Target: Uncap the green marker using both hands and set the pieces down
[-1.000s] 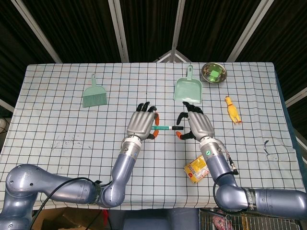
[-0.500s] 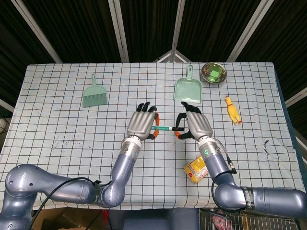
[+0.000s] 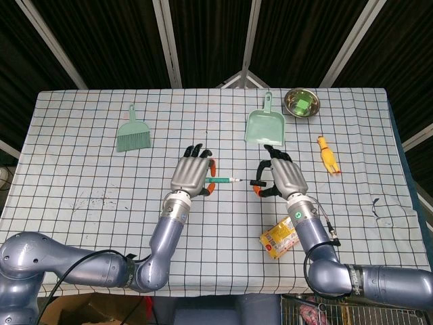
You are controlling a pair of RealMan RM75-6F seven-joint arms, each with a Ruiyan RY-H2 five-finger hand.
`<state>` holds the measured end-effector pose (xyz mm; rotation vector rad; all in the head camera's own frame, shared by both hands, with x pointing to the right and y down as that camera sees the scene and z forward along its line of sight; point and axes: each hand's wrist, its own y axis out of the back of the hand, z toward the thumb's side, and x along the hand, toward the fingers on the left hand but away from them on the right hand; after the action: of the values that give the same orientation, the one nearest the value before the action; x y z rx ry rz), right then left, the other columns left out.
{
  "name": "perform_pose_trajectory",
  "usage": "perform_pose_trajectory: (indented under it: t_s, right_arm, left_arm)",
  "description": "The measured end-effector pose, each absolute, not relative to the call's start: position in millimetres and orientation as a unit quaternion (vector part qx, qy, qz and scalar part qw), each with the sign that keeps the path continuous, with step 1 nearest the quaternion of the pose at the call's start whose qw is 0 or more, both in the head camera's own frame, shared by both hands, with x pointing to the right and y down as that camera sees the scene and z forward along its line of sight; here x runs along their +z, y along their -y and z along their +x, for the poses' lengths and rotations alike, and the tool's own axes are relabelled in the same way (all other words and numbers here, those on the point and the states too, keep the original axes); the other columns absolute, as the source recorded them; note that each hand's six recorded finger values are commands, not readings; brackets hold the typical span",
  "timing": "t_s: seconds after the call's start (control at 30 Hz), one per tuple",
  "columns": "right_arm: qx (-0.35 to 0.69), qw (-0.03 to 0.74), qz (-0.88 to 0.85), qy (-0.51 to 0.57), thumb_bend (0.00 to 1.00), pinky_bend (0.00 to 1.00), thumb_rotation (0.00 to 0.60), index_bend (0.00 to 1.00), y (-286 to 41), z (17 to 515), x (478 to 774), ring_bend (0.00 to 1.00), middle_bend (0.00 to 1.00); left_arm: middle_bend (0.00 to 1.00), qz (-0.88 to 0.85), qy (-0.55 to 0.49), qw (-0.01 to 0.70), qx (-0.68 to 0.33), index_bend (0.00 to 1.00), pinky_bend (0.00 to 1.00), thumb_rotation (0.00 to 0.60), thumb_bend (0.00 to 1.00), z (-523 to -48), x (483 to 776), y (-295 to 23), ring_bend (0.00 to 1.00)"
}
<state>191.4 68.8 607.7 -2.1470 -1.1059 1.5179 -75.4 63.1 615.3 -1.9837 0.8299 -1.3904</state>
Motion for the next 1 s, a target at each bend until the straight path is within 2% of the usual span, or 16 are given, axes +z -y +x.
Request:
perform_pose_trajectory:
  t_s: [0.23,0.37,0.57,0.7,1.0]
  right_arm:
    - [0.533,0.13,-0.745,0.381,0.35,0.0,0.6,0.64,-74.3,203.9,618.1,0.06,0.0]
    - [0.535,0.115,-0.749,0.373,0.34,0.0,0.6,0.47,-79.2,202.4,631.4,0.05,0.0]
    - [0.547,0.093,-0.75,0.361,0.18,0.0,0.6,0.31,-86.4,199.2,643.7,0.03,0.0]
    - [0.549,0.084,-0.749,0.361,0.13,0.0,0.6,0.27,-86.8,198.1,646.9,0.03,0.0]
    - [0.542,0.091,-0.746,0.376,0.13,0.0,0.6,0.24,-82.4,204.2,639.8,0.03,0.0]
  left_arm:
    - [0.17,-0.729,-0.308,0.283,-0.542,0.62,0.0,0.6,0.59,-108.5,619.2,-61.4,0.0]
    - [0.15,-0.712,-0.297,0.279,-0.572,0.52,0.0,0.6,0.58,-142.4,632.0,-64.3,0.0]
    - [0.1,-0.713,-0.279,0.265,-0.587,0.4,0.0,0.6,0.54,-159.0,647.6,-66.9,0.0]
    - [0.08,-0.718,-0.266,0.256,-0.591,0.32,0.0,0.6,0.53,-164.9,654.9,-67.6,0.0]
    - [0.06,-0.722,-0.264,0.239,-0.593,0.22,0.0,0.6,0.53,-181.0,653.3,-66.1,0.0]
